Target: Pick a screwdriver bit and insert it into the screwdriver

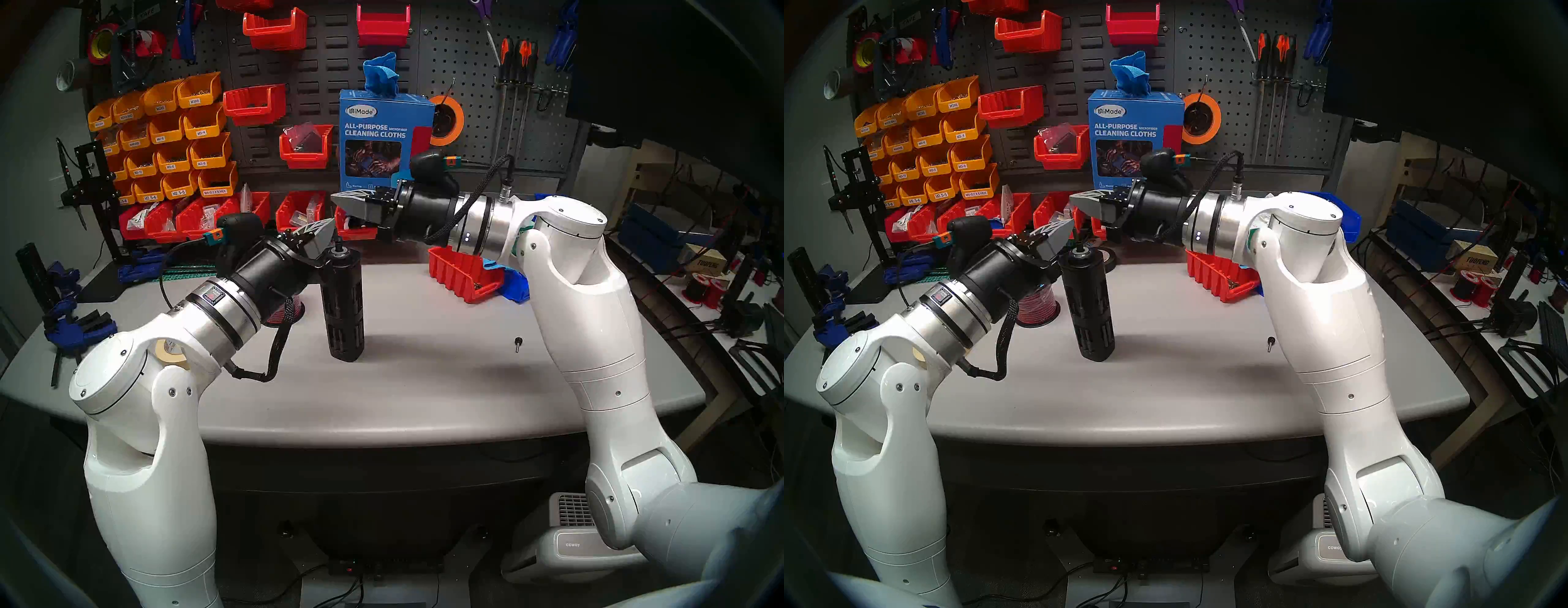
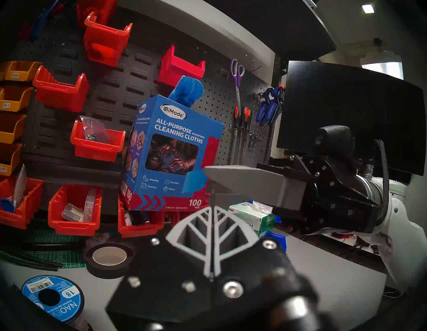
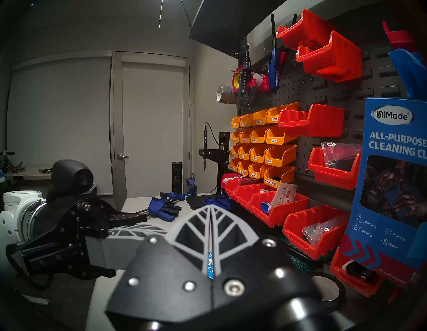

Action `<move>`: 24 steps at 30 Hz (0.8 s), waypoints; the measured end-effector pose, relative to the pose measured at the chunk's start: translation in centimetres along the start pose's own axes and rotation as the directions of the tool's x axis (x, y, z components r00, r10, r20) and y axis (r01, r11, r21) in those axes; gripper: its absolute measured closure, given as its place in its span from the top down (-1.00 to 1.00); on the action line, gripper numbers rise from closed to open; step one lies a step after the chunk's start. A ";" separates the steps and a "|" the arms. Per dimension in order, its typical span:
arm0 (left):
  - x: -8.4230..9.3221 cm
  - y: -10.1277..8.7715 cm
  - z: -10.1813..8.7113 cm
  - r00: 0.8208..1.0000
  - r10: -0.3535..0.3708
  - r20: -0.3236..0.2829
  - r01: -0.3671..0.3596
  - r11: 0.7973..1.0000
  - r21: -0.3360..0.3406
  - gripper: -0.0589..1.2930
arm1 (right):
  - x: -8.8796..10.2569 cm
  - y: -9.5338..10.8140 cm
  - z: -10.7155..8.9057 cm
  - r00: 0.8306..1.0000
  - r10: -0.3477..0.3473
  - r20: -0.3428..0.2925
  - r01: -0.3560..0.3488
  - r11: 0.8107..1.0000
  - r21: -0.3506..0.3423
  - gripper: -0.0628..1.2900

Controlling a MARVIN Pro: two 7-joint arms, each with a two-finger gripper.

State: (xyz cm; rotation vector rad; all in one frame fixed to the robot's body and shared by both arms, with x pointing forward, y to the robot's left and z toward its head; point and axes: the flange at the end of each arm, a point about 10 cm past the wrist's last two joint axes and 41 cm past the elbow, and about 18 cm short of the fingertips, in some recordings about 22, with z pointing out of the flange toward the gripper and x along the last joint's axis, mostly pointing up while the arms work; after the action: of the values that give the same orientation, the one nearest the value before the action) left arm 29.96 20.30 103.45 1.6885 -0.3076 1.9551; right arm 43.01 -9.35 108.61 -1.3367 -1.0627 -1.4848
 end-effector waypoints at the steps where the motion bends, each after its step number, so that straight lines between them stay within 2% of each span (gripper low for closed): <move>1: 0.0 0.0 0.0 1.000 0.000 0.000 0.000 1.000 0.000 -0.94 | 0.0 0.0 0.0 1.000 0.000 0.000 0.000 1.000 0.000 -0.96; 24: -0.1 0.2 0.2 1.000 0.002 0.004 -0.002 1.000 -0.005 -0.94 | 0.1 0.0 -0.1 1.000 -0.002 -0.001 0.002 1.000 -0.001 -0.96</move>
State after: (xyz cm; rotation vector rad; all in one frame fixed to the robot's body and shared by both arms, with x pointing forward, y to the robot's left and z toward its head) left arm 29.99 20.02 103.43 1.6893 -0.3153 1.9514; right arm 42.95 -9.49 108.72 -1.3357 -1.0640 -1.4872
